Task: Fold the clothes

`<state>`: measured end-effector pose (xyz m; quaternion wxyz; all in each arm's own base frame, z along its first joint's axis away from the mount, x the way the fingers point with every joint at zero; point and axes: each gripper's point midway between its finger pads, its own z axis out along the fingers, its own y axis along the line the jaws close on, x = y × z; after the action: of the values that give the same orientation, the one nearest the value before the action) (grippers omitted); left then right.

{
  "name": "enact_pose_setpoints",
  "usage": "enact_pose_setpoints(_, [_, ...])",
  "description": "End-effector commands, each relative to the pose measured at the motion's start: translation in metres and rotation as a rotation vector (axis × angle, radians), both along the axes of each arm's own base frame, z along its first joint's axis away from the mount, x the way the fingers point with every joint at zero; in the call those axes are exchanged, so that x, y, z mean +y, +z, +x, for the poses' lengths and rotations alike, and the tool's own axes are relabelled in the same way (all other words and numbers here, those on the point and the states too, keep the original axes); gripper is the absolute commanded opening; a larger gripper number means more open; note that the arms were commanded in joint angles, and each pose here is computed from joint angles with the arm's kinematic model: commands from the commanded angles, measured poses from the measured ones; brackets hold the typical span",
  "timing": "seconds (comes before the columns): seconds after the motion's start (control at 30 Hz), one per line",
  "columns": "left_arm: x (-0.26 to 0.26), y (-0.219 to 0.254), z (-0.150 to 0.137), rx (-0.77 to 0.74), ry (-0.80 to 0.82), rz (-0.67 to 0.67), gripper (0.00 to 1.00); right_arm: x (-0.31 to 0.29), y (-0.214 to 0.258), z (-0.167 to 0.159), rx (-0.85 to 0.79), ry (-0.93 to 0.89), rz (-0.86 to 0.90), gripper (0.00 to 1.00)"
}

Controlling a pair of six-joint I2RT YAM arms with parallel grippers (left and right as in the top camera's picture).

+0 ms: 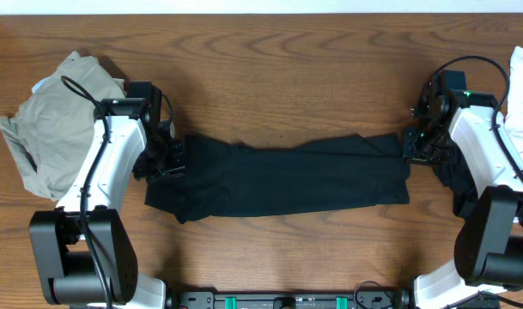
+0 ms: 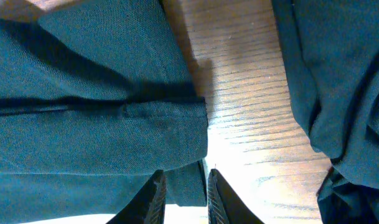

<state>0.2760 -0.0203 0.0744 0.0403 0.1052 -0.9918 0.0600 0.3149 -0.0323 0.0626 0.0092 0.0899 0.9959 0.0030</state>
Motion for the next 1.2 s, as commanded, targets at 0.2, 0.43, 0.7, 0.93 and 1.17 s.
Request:
enact_pose_setpoints(0.2, [-0.021, 0.017, 0.046, -0.192, 0.000, -0.128, 0.28, 0.034, 0.013, 0.027, -0.153, 0.143, 0.199, 0.18])
enact_pose_setpoints(0.43, [-0.031, 0.023, 0.080, -0.338, -0.026, -0.168, 0.34, 0.059, 0.019, 0.040, -0.226, 0.234, 0.297, 0.21])
enact_pose_setpoints(0.7, [-0.031, 0.001, 0.077, -0.275, -0.022, -0.165, 0.35, 0.066, 0.002, 0.042, -0.190, 0.249, 0.302, 0.20])
enact_pose_setpoints(0.93, [-0.031, -0.028, 0.068, -0.180, -0.014, -0.166, 0.35, 0.067, -0.022, 0.033, -0.100, 0.236, 0.318, 0.18])
enact_pose_setpoints(1.17, [-0.031, -0.036, 0.062, -0.138, -0.011, -0.166, 0.35, 0.068, -0.049, 0.018, -0.004, 0.216, 0.336, 0.17])
